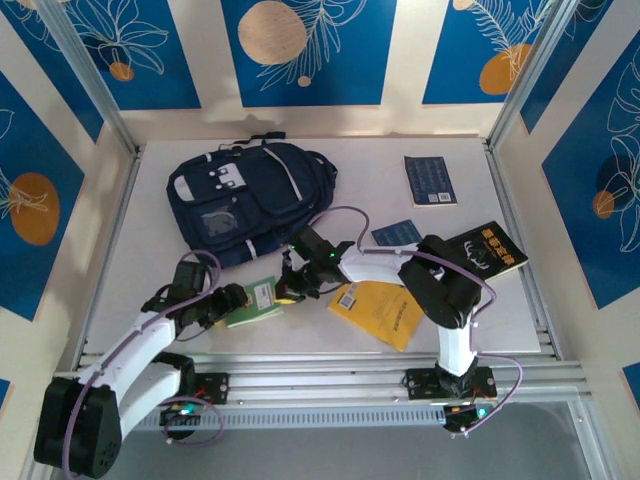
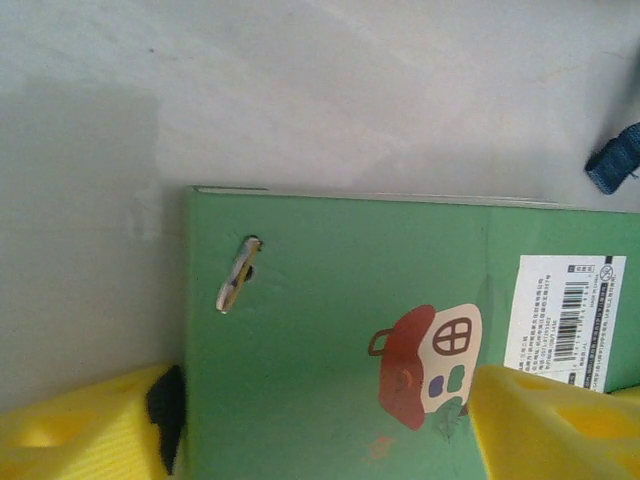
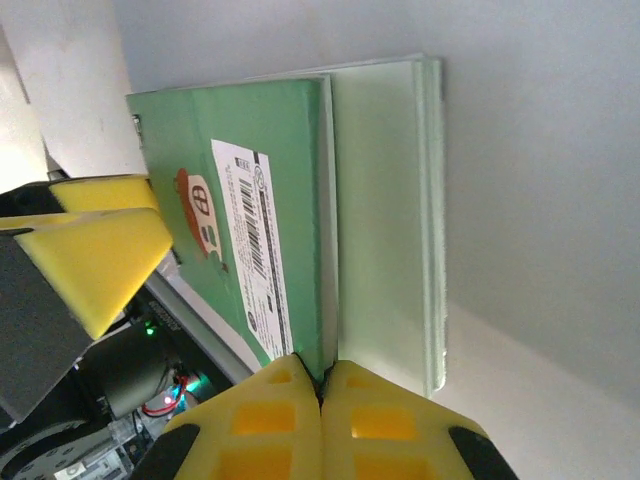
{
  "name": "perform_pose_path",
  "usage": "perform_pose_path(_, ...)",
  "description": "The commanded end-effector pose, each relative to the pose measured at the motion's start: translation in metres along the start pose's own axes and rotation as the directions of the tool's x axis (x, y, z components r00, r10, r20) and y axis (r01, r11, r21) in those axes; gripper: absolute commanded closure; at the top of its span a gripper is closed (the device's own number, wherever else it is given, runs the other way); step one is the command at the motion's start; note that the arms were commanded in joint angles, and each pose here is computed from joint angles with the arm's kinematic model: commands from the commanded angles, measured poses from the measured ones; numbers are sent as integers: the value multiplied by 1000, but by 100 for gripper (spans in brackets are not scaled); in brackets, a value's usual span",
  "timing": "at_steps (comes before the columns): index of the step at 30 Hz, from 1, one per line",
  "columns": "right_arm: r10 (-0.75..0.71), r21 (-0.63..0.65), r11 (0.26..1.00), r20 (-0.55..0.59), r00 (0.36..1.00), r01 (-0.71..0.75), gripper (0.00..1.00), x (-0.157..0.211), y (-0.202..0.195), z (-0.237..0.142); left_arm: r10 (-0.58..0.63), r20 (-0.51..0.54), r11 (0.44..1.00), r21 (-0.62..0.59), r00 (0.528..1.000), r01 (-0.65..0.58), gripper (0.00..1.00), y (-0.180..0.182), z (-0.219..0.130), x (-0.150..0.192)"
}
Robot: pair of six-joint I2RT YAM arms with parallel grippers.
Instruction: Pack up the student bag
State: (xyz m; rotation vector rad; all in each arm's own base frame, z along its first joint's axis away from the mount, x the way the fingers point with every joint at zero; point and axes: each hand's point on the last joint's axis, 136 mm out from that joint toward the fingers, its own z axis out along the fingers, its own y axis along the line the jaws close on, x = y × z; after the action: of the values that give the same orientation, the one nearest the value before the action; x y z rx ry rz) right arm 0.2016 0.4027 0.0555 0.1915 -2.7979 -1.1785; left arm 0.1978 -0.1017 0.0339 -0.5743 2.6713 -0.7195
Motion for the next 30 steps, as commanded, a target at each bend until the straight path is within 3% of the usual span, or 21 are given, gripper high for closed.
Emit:
perform_pose_path(1,-4,-50,999,26,1000,6,100,-1,12,-19,17,-37,999,42,999,-15,18,-14,-8,6)
perform_pose_path(10,138,-317,938,-33,990,-141,100,-4,-1,-45,-4,-13,997,74,1000,5,10,-30,-25,-2)
perform_pose_path(20,190,-388,897,-87,978,-209,100,-1,-12,-39,-156,-121,963,202,980,178,13,-47,2,5)
perform_pose_path(26,197,-395,893,-93,976,-218,100,0,-16,-36,-197,-117,950,223,973,220,23,-50,7,1)
perform_pose_path(30,201,-392,893,-96,975,-223,100,2,-19,-33,-226,-110,940,234,968,247,42,-49,11,-1)
